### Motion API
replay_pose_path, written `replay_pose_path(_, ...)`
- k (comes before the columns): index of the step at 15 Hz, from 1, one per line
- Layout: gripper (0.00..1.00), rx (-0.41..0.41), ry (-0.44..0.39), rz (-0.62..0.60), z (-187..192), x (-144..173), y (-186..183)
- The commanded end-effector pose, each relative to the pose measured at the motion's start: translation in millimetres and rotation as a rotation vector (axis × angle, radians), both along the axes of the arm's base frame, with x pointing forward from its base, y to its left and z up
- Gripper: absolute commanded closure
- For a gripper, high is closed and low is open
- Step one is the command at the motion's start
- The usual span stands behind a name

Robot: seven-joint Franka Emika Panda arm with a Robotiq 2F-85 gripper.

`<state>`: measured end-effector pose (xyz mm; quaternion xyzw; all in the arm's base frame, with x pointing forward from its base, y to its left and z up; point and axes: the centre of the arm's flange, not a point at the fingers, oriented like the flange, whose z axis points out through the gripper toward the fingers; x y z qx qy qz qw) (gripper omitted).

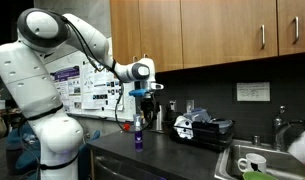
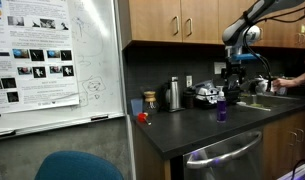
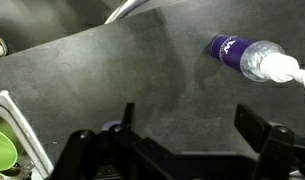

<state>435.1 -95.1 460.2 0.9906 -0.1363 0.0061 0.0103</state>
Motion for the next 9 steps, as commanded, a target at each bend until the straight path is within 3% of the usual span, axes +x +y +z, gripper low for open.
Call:
replay_pose_path(1, 0.00, -0.030, -0.014, 0.040, -3, -22, 4)
replay_pose_path(9, 0.00, -0.078, 0.011, 0.083, -23, -39, 13)
